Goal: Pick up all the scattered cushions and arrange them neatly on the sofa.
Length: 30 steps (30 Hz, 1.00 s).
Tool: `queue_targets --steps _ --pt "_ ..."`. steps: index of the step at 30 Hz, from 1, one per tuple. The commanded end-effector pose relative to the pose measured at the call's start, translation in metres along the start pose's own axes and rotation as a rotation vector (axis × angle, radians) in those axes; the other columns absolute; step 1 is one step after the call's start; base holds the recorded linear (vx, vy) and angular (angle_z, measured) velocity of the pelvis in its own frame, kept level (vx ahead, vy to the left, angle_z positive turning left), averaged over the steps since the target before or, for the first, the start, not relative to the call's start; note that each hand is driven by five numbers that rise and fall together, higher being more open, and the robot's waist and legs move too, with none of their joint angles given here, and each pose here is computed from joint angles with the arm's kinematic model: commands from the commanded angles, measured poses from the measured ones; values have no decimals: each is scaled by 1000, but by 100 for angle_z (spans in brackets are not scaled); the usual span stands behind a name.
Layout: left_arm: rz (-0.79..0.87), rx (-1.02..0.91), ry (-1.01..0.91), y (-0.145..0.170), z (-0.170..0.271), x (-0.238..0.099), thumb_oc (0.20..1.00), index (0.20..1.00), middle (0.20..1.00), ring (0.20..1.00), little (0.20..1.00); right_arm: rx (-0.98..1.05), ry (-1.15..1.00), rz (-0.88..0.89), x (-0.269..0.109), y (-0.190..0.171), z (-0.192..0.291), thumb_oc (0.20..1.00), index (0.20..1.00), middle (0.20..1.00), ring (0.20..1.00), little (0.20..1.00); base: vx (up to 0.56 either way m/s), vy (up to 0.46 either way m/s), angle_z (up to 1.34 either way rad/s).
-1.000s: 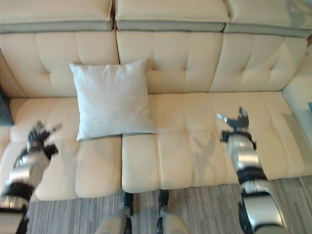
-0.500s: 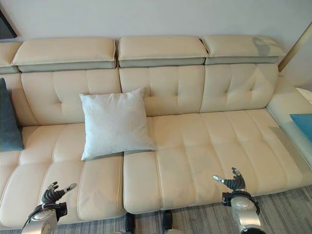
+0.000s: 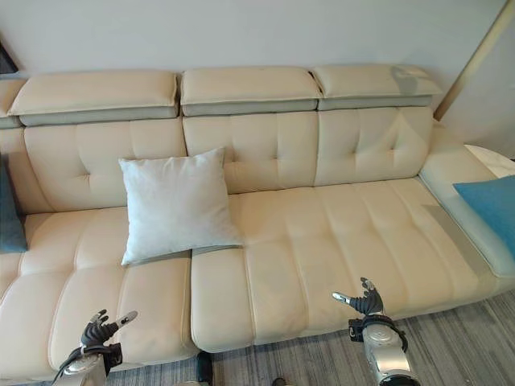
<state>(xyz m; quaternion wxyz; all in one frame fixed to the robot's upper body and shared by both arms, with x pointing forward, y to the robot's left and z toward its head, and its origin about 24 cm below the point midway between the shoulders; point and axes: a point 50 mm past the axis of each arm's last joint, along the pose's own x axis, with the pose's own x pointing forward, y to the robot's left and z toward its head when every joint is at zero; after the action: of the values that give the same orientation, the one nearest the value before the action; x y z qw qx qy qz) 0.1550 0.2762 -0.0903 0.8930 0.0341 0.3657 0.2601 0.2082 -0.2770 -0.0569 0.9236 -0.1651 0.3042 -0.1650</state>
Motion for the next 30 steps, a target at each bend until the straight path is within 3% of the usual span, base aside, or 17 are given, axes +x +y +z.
queue_targets --steps 1,20,30 --pt "14 20 -157 4 44 8 1000 1000 1000 1000 1000 29 -165 -24 3 -4 40 1000 1000 1000 1000 1000 -341 -180 26" --pt "-85 114 -69 -17 12 -1 1000 1000 1000 1000 1000 47 -76 31 -11 11 8 1000 1000 1000 1000 1000 -88 34 -8" --pt "-77 137 -118 -18 25 0 1000 1000 1000 1000 1000 80 -95 5 -12 9 13 1000 1000 1000 1000 1000 -55 65 -118"
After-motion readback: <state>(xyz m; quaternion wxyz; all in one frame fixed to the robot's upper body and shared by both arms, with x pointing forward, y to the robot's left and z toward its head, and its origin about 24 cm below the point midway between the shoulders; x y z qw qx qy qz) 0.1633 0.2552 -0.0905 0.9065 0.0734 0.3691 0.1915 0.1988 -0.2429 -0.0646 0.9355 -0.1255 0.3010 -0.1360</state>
